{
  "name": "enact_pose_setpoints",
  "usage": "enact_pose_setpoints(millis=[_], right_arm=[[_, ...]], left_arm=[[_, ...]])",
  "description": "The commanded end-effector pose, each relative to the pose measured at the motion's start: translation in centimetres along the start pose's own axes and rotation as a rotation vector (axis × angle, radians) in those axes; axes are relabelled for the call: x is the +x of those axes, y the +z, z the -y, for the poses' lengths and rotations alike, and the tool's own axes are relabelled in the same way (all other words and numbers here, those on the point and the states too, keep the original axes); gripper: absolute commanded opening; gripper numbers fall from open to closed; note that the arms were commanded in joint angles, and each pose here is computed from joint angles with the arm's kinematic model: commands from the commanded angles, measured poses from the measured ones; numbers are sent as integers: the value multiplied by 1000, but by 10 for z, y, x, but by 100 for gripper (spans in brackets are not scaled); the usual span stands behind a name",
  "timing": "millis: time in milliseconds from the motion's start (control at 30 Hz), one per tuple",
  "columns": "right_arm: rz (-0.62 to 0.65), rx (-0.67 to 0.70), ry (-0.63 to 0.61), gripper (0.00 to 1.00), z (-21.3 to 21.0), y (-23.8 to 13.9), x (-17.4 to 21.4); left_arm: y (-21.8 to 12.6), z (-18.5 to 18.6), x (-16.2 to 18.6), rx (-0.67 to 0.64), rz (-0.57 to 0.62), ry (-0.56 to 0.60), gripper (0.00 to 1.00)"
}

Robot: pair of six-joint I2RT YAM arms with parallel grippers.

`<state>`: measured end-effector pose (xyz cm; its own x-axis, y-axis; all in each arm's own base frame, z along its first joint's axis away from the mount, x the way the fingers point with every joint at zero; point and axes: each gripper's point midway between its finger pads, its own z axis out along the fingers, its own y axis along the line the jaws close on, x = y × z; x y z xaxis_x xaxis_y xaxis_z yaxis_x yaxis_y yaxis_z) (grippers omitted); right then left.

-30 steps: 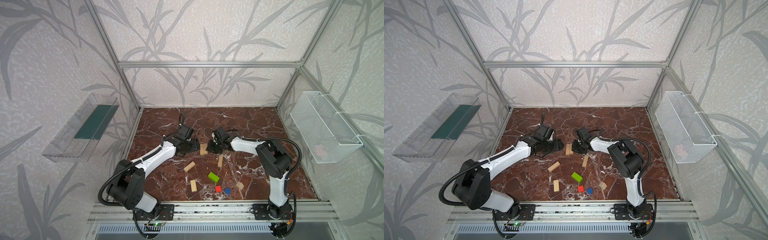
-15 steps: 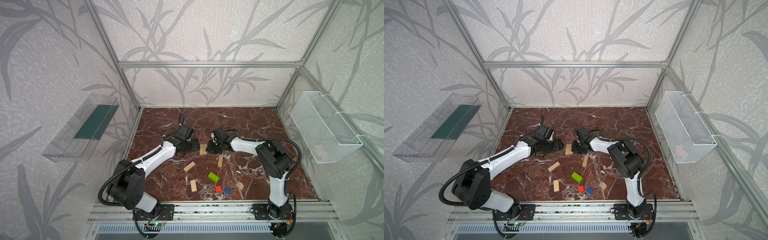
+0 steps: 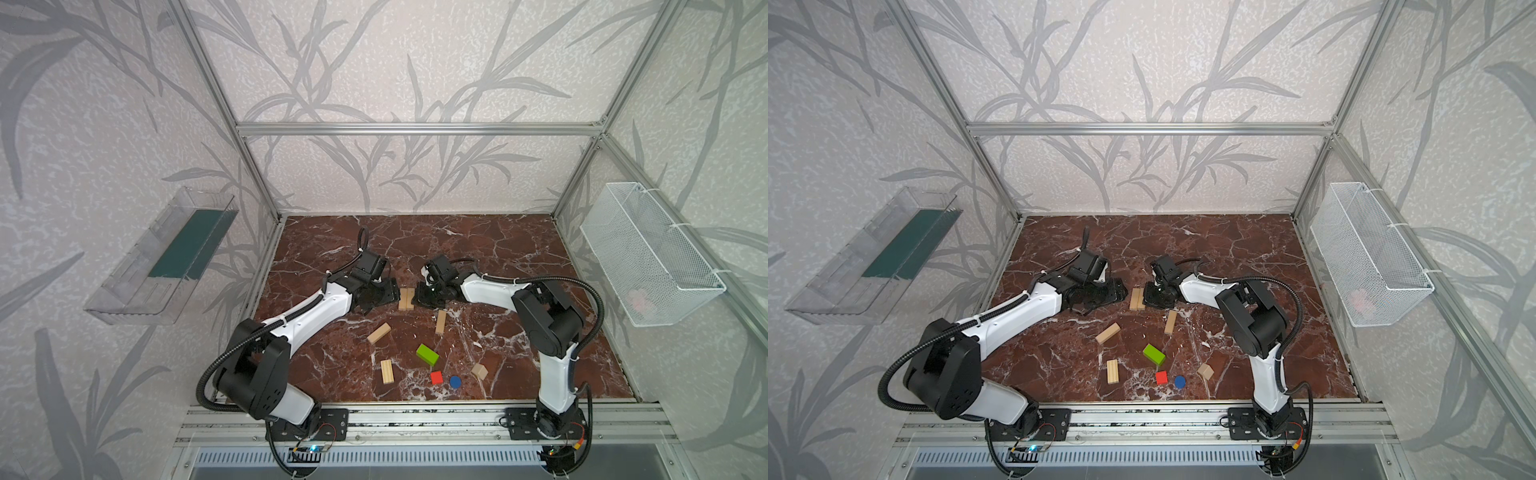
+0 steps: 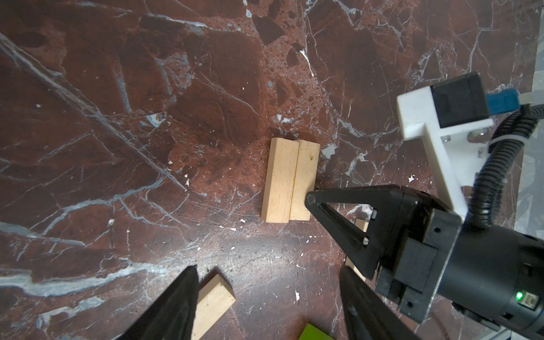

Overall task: Build the wood block tower
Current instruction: 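Lift the right gripper away while the left gripper moves toward nearer blocks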

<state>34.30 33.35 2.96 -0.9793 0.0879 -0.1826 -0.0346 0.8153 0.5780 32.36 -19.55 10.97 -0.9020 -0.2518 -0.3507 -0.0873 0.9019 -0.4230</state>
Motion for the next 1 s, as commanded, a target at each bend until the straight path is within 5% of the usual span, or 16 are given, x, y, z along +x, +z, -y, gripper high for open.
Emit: enact_pose_setpoints(millis=[0,433,967], right_arm=[[23,-34,-65,22,-25,-18,-9],[86,-123,-250,38,-59,-82,-10],[40,-206,-394,61,-40,-127,56]], left_arm=[[-2,-2,1,2,0,-13,74],[-11,-25,28,-84,-98,52,74],[7,-56,81,-205,-291,138,80]])
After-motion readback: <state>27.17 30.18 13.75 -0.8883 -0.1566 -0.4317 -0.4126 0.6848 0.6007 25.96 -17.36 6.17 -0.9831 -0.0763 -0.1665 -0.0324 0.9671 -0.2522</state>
